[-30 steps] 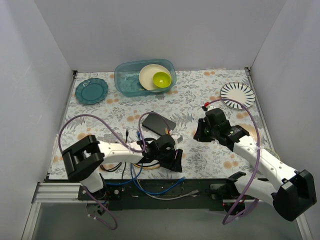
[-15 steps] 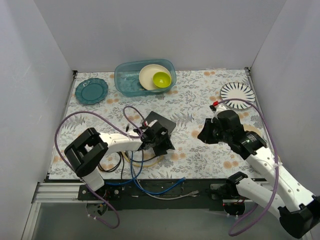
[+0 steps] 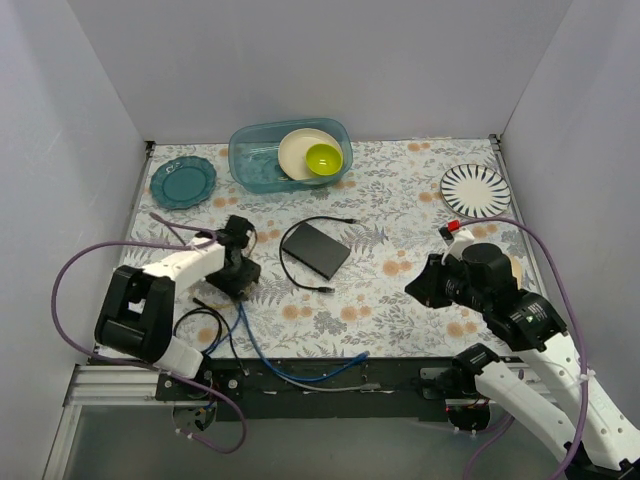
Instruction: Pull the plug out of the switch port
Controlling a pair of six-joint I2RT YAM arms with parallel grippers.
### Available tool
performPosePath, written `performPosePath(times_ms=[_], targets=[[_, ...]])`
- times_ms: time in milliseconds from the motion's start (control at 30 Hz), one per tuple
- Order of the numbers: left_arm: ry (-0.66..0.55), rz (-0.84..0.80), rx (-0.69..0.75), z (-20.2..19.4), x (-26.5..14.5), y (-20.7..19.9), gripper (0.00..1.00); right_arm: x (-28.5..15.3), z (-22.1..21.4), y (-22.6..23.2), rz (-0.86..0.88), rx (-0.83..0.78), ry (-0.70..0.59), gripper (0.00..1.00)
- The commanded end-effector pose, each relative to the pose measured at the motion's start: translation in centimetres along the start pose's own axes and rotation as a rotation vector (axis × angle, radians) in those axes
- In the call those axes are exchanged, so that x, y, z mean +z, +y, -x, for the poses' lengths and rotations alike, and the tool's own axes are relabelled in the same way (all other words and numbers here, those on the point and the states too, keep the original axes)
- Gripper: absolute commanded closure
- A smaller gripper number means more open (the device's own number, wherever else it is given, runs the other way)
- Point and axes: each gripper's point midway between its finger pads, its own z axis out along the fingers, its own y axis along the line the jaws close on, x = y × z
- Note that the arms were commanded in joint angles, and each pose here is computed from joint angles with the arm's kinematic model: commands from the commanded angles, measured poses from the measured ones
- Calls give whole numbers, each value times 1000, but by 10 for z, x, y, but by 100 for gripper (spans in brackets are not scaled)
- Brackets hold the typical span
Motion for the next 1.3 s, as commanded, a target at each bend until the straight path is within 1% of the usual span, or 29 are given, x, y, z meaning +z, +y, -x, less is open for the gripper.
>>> performPosePath(times_ms=[0, 100, 167, 233, 300, 367, 400, 467, 500, 567, 600, 633, 667, 700, 733, 767, 800, 867, 900, 933, 967, 1000, 1033, 1067, 1100, 1133, 1267], targets=[[-118, 382, -96, 62, 3, 111, 50, 0, -8, -1, 5, 15, 10, 79], [-105, 350, -195, 87, 3, 115, 50, 1, -5, -3, -11, 20, 4, 79], [-116, 314, -221, 99, -3, 110, 52, 3, 1, -1, -12, 27, -4, 79], [-164, 251, -202, 115, -16, 91, 55, 10, 8, 3, -4, 34, -3, 78], [-152, 118, -170, 120, -25, 62, 58, 18, 12, 10, 26, 42, 8, 76], [-177, -9, -132, 125, -42, 34, 59, 31, 16, 12, 26, 69, 26, 76], [-192, -44, -105, 123, -49, 24, 60, 34, 18, 15, 32, 76, 31, 76], [-257, -130, -79, 132, -73, 3, 59, 44, 25, 17, 31, 83, 36, 76], [-307, -154, -46, 132, -84, -6, 58, 48, 31, 17, 21, 84, 35, 76], [-405, -280, -7, 135, -121, -32, 52, 51, 39, 18, 13, 70, 24, 76], [-448, -342, 52, 120, -136, -47, 47, 56, 41, 14, -11, 53, 31, 76], [-458, -399, 88, 108, -145, -58, 39, 58, 45, 14, -19, 43, 29, 76], [-454, -475, 125, 94, -148, -72, 35, 61, 45, 11, -31, 35, 36, 76], [-412, -522, 192, 67, -148, -82, 29, 67, 43, 8, -46, 23, 55, 76], [-342, -544, 230, 44, -142, -87, 24, 69, 43, 7, -51, 17, 62, 76], [-284, -526, 241, 27, -130, -88, 23, 71, 42, 6, -55, 15, 70, 76], [-209, -485, 313, -5, -111, -89, 24, 75, 40, 3, -66, 13, 85, 76], [-144, -414, 386, -40, -91, -83, 25, 78, 37, 0, -77, 13, 94, 76], [-112, -379, 443, -69, -81, -82, 25, 80, 36, -1, -75, 15, 94, 76], [-135, -347, 439, -76, -75, -79, 25, 81, 36, -1, -76, 21, 93, 76], [-133, -259, 432, -81, -66, -62, 10, 82, 33, -2, -75, 25, 99, 76], [-120, -237, 400, -92, -65, -63, 2, 82, 33, -1, -68, 26, 95, 76], [-110, -175, 410, -97, -50, -59, 2, 81, 33, -1, -68, 29, 95, 76], [-115, -96, 410, -96, -45, -49, 2, 81, 31, -1, -71, 31, 97, 76], [-125, -90, 396, -96, -49, -58, 2, 80, 31, -2, -75, 30, 95, 76], [-132, -54, 402, -97, -42, -57, 2, 79, 31, -2, -76, 30, 93, 76], [-121, -91, 408, -106, -38, -73, 2, 74, 28, -6, -91, 15, 94, 76]])
